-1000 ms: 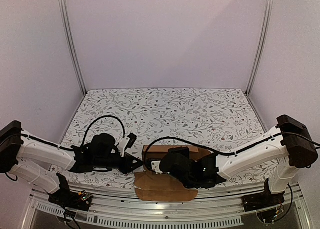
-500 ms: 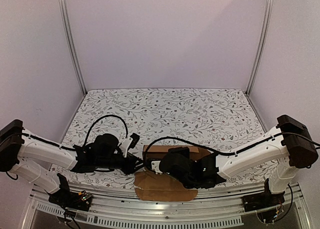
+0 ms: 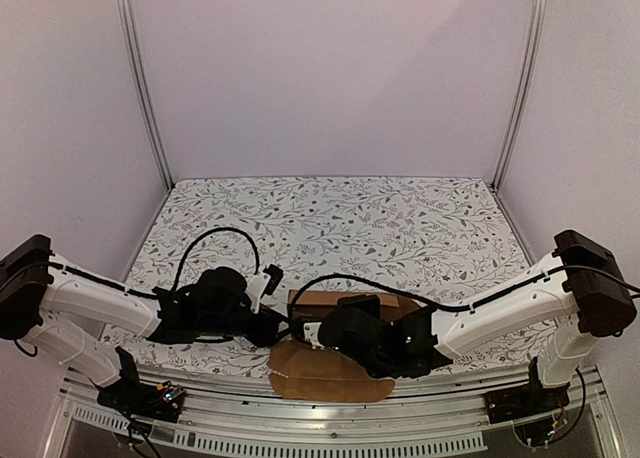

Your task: Fold the paper box

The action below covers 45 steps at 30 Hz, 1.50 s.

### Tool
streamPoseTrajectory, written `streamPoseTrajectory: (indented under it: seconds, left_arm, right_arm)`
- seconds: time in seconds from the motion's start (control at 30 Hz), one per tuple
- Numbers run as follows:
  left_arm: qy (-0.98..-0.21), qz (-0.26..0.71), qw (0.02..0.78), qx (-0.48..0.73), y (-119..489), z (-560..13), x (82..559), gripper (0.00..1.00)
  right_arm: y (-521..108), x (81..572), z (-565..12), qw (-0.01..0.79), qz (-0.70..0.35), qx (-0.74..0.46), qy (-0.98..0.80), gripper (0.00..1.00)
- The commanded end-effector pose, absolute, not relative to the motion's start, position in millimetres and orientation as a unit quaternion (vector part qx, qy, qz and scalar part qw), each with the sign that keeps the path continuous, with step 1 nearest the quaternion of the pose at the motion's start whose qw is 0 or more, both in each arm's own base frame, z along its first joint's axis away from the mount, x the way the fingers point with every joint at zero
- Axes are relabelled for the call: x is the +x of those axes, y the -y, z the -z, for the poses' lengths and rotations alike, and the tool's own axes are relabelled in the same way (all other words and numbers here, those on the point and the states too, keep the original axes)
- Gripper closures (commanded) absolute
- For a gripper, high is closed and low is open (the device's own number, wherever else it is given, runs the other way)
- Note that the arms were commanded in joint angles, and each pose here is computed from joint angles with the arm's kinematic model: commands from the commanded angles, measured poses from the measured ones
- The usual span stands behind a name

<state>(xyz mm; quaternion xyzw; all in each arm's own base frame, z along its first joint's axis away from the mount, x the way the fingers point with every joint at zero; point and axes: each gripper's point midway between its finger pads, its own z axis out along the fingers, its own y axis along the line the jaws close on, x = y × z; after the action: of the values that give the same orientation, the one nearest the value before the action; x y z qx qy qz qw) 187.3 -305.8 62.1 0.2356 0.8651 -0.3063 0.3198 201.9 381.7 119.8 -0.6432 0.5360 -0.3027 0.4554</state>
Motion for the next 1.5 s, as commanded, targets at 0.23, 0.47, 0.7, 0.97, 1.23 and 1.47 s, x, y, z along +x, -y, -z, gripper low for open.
streamPoseTrajectory:
  seconds: [0.23,0.47,0.7,0.97,1.23,1.47]
  left_arm:
    - [-0.870,0.264,0.348,0.226,315,-74,189,0.49]
    - [-0.876,0.239,0.354,0.225,314,-71,192,0.48]
    - [-0.873,0.232,0.359,0.235,319,-68,195,0.51]
    - [-0.869,0.236,0.365,0.235,320,-68,195,0.72]
    - [-0.866,0.239,0.373,0.232,322,-72,197,0.87]
    - [-0.861,0.227,0.383,0.247,325,-78,199,0.93]
  right_arm:
    - [-391,194,-113,0.457,0.290,-0.638,-0.547,1.00]
    - [-391,193,-113,0.459,0.288,-0.634,-0.552,1.00]
    - [-390,189,-115,0.464,0.282,-0.630,-0.556,1.00]
    - [-392,187,-117,0.467,0.277,-0.623,-0.563,1.00]
    - [-396,185,-118,0.469,0.266,-0.615,-0.575,1.00]
    - [-405,181,-120,0.476,0.244,-0.608,-0.587,0.86]
